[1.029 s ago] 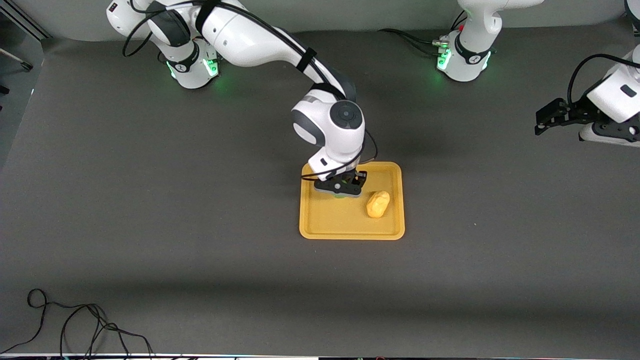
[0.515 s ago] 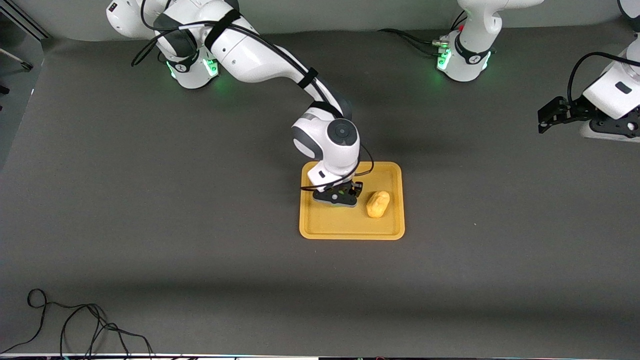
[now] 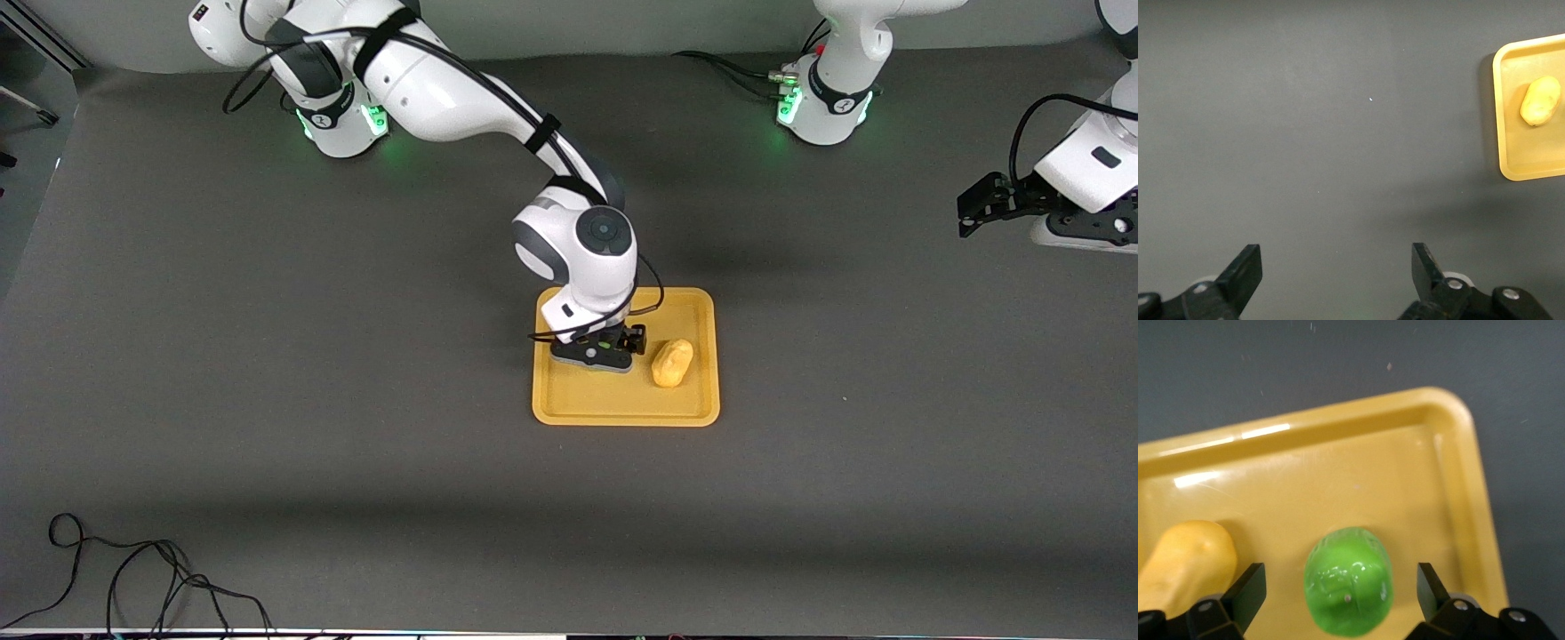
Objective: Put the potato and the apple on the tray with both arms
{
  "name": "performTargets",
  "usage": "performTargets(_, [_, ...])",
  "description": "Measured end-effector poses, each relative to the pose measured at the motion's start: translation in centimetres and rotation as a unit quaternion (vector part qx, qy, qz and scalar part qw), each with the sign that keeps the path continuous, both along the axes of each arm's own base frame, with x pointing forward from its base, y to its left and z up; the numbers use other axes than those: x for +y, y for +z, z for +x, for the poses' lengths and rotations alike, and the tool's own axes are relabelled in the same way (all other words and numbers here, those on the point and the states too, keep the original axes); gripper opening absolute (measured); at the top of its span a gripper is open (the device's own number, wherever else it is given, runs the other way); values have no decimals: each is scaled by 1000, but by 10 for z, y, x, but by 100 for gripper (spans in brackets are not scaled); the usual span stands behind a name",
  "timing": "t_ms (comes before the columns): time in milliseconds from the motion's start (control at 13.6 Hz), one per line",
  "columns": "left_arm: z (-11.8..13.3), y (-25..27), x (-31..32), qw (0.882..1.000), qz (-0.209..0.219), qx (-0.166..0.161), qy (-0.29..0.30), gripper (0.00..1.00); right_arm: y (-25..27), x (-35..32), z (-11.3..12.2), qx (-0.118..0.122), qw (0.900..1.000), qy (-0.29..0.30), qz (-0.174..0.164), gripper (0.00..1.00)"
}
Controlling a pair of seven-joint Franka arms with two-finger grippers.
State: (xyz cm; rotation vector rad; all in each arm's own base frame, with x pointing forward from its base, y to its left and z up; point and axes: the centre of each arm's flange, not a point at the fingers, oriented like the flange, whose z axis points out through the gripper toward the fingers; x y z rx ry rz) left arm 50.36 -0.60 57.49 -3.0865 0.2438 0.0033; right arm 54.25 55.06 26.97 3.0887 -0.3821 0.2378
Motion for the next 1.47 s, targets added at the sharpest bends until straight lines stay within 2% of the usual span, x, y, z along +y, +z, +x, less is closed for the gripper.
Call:
performTargets(221, [0, -2, 0, 1000, 0, 2, 0, 100, 102, -20, 4, 1, 1000, -22, 2, 100])
performTargets(368, [0, -3, 0, 1000, 0, 3, 0, 100, 162, -46, 2, 12, 999, -29, -9, 100])
performTargets(588, [0, -3, 0, 1000, 1, 3, 0, 100, 233, -109, 8, 46, 998, 6, -33, 100])
performTargets(735, [0, -3, 0, 1000, 1, 3, 0, 100, 270, -160, 14, 68, 997, 36, -23, 100])
performTargets(1103, [0, -3, 1, 1000, 1, 3, 1, 100, 320, -344, 28, 84, 991, 107, -8, 100])
performTargets(1471, [-1, -4, 1, 1000, 1, 4, 1, 100, 320, -493, 22, 102, 986, 133, 12, 100])
